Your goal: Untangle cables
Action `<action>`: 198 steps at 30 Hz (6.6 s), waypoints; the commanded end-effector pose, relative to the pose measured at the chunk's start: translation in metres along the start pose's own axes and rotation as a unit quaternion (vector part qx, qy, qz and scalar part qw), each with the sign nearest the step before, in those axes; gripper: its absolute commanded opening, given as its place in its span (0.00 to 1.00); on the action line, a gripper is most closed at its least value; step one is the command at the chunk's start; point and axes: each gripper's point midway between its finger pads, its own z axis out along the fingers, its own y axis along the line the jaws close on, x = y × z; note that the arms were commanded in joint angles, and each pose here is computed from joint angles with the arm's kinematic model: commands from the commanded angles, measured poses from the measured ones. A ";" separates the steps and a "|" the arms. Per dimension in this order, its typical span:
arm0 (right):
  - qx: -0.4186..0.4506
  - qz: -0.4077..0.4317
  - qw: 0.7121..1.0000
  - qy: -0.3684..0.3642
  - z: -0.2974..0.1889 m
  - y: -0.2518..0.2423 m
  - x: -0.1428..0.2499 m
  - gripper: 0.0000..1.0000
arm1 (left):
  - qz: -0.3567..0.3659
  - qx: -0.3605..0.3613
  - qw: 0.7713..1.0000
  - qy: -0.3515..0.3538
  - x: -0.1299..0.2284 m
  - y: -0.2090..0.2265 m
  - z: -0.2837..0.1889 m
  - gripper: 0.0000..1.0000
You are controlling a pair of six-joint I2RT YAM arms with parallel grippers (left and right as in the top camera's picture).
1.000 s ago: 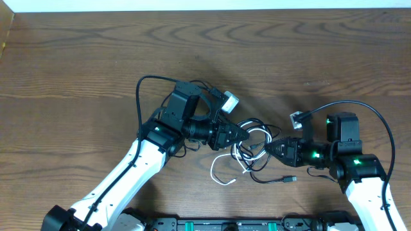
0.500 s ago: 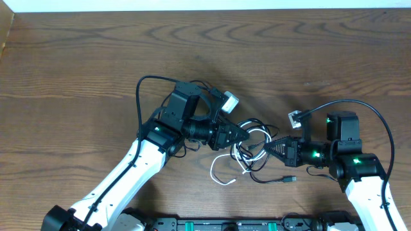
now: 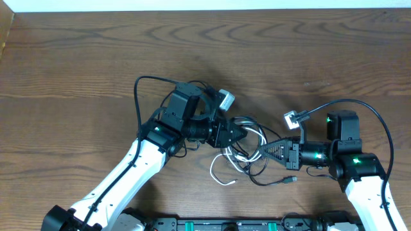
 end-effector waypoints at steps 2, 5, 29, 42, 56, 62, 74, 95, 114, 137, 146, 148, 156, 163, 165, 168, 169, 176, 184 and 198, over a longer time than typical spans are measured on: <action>-0.026 -0.023 0.999 0.000 -0.001 0.012 -0.003 0.01 | -0.004 -0.035 0.999 -0.008 -0.002 0.011 -0.003 0.74; -0.028 -0.034 0.999 -0.007 -0.001 0.013 -0.008 0.01 | -0.009 -0.045 0.999 -0.006 0.000 0.015 -0.003 0.79; -0.003 -0.036 0.999 -0.039 -0.002 0.008 -0.028 0.01 | -0.068 -0.087 0.994 -0.010 0.002 0.031 0.003 0.79; -0.053 -0.028 0.998 -0.022 -0.003 0.024 -0.021 0.01 | 0.002 -0.127 0.992 -0.005 0.010 0.026 0.049 0.53; 0.050 0.035 0.996 -0.059 -0.004 -0.012 -0.033 0.01 | -0.006 -0.197 0.980 -0.017 0.009 0.055 0.049 0.08; -0.121 -0.080 0.989 -0.031 -0.009 0.056 -0.037 0.01 | -0.010 -0.210 0.978 -0.016 0.011 0.059 0.048 0.08; 0.213 0.196 0.945 -0.154 -0.022 -0.074 -0.047 0.01 | -0.015 -0.215 0.976 -0.005 0.017 0.062 0.047 0.39; 0.247 0.319 0.912 -0.071 0.002 -0.086 0.004 0.02 | -0.023 -0.223 0.975 0.010 0.025 0.065 0.045 0.40; 0.223 -0.057 0.973 -0.017 -0.038 0.001 -0.033 0.01 | -0.026 -0.226 0.974 0.016 0.028 0.066 0.044 0.42; 0.450 0.029 0.888 -0.091 -0.057 -0.110 -0.085 0.01 | -0.027 -0.226 0.974 0.017 0.029 0.066 0.044 0.50; 0.410 0.062 0.908 -0.058 -0.026 -0.123 -0.081 0.98 | -0.075 -0.245 0.967 -0.011 0.018 0.076 0.014 0.61; 0.408 0.066 0.909 -0.053 -0.028 -0.118 -0.077 0.98 | -0.083 -0.246 0.966 -0.020 0.015 0.076 0.002 0.61; 0.403 0.144 0.904 -0.023 -0.049 -0.083 -0.027 0.60 | -0.095 -0.249 0.963 -0.050 0.006 0.068 -0.027 0.61; 0.421 0.256 0.870 0.009 -0.050 -0.089 0.025 0.31 | -0.093 -0.249 0.963 -0.053 0.005 0.067 -0.028 0.61; 0.420 0.278 0.864 0.001 -0.043 -0.099 0.033 0.25 | -0.093 -0.249 0.963 -0.053 0.005 0.067 -0.028 0.61; 0.412 0.295 0.862 -0.018 -0.028 -0.117 0.041 0.22 | -0.095 -0.251 0.962 -0.049 0.007 0.068 -0.028 0.61; 0.404 0.300 0.864 -0.023 -0.023 -0.120 0.043 0.20 | -0.097 -0.252 0.962 -0.047 0.008 0.068 -0.028 0.61; 0.348 0.317 0.882 -0.020 0.003 -0.117 0.050 0.17 | -0.099 -0.254 0.961 -0.042 0.011 0.069 -0.029 0.61; 0.367 0.329 0.870 -0.020 0.012 -0.115 0.058 0.20 | -0.099 -0.254 0.961 -0.042 0.011 0.069 -0.029 0.62; 0.427 0.386 0.812 -0.099 0.019 -0.148 0.052 0.30 | -0.104 -0.257 0.960 -0.035 0.016 0.070 -0.029 0.62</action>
